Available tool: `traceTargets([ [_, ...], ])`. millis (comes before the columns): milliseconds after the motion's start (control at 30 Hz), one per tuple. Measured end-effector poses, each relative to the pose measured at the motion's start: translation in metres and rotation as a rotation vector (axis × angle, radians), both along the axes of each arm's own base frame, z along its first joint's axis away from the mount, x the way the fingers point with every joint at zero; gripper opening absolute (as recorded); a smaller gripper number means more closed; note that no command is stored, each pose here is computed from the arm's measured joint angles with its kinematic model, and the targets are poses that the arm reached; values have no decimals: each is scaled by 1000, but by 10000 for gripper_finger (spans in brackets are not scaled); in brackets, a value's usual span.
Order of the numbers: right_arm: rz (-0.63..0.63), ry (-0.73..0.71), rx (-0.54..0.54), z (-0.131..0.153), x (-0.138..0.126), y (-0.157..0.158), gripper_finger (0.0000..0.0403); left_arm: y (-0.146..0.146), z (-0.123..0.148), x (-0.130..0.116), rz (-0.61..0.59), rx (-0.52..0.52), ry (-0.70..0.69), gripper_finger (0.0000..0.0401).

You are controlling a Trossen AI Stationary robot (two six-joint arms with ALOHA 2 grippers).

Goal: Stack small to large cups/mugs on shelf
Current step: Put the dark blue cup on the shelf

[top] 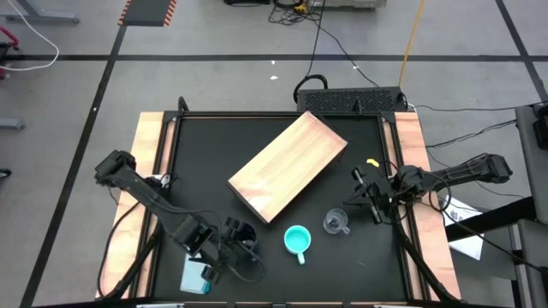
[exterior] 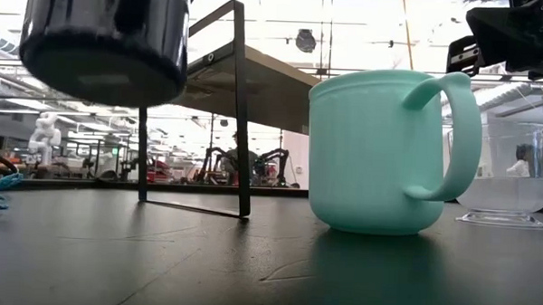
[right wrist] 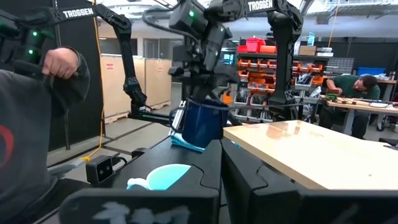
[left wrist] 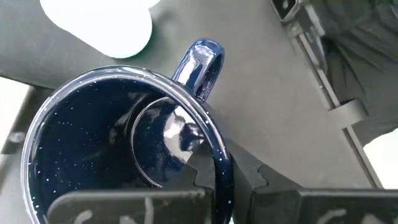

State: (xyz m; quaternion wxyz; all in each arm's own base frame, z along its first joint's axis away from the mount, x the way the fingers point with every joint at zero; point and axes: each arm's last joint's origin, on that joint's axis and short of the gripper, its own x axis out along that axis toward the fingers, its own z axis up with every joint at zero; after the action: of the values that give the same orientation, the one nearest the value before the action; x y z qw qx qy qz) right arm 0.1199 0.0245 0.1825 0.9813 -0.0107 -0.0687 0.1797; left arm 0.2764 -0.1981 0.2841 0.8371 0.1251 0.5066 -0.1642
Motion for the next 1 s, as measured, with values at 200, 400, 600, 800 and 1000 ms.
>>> traceTargets([
  [200,0,-1,-1,0,0,0,0,3,25,0,-10,25,-18,15],
  [400,0,-1,-2,0,0,0,0,5,43,0,-14,29,-29,15],
  [600,-1,0,-2,0,0,0,0,6,45,0,-12,30,-34,15],
  [800,0,2,2,0,0,0,0,6,46,0,-9,33,-38,15],
  [1000,0,3,5,0,0,0,0,6,45,0,-4,27,-35,15],
])
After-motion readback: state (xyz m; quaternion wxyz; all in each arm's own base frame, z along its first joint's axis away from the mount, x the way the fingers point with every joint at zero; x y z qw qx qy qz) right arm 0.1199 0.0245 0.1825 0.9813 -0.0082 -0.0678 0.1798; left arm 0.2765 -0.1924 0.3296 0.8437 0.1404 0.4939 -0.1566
